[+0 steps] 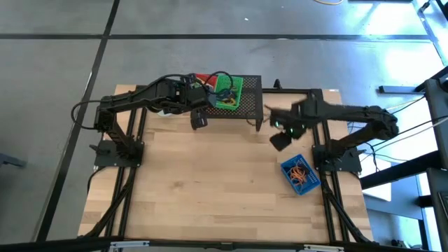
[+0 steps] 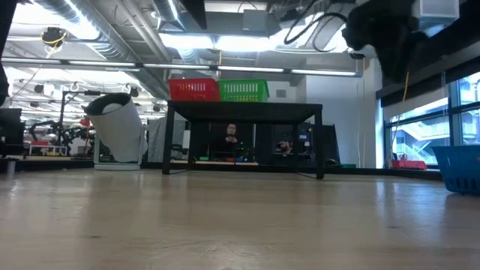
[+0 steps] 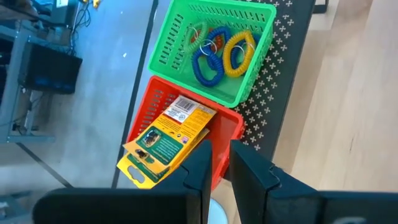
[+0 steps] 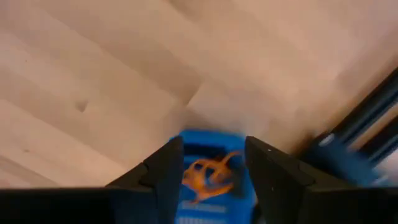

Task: Pick & Place Office Desk Supplies
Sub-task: Put the blue bin on the shelf

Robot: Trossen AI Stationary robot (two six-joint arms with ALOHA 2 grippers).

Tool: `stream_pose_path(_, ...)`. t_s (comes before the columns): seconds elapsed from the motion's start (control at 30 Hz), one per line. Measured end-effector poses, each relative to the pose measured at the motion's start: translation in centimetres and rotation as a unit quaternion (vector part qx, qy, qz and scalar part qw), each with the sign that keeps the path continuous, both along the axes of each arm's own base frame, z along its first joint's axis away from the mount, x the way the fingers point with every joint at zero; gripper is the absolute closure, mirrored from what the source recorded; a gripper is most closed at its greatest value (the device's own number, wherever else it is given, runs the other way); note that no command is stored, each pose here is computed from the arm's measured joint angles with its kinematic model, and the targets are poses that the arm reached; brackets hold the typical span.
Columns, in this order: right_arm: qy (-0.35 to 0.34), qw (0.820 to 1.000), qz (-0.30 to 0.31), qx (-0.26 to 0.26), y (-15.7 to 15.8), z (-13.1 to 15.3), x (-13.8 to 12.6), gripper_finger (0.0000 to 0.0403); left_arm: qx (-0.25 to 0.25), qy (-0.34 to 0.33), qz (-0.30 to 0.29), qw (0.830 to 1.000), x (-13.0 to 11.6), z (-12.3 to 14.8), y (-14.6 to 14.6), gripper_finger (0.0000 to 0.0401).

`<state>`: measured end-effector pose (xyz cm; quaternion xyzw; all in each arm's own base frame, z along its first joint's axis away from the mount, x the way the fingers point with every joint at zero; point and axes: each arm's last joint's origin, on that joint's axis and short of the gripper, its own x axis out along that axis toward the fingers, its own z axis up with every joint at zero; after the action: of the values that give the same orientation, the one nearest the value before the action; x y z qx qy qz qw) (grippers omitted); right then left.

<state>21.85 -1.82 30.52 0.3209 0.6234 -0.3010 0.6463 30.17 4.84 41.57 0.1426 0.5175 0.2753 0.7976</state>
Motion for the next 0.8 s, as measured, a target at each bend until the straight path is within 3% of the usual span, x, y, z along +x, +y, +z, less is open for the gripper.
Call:
stream_pose_path(0.17, -0.001, 0.996, -0.085, 0.033, 4.0, -2.6, -0.8, 0.0232, -0.005, 0.001, -0.005, 1.0, 0.0, 0.0, 0.0, 0.0354)
stream_pose_path(0.37, -0.015, 0.992, -0.113, 0.055, 8.2, -4.9, -0.7, 0.0232, -0.006, 0.012, -0.024, 1.0, 0.0, 0.0, -0.1, 0.0354)
stream_pose_path(0.63, 0.001, 0.988, -0.152, 0.006, 10.1, -8.3, -1.0, 0.0232, -0.005, 0.016, -0.031, 0.999, 0.0, 0.0, -0.1, 0.0353)
stream_pose_path(0.8, -0.006, 0.986, -0.165, 0.005, 10.3, -10.6, -0.6, 0.0232, -0.016, 0.017, -0.041, 0.999, 0.1, -0.1, -0.1, 0.0352)
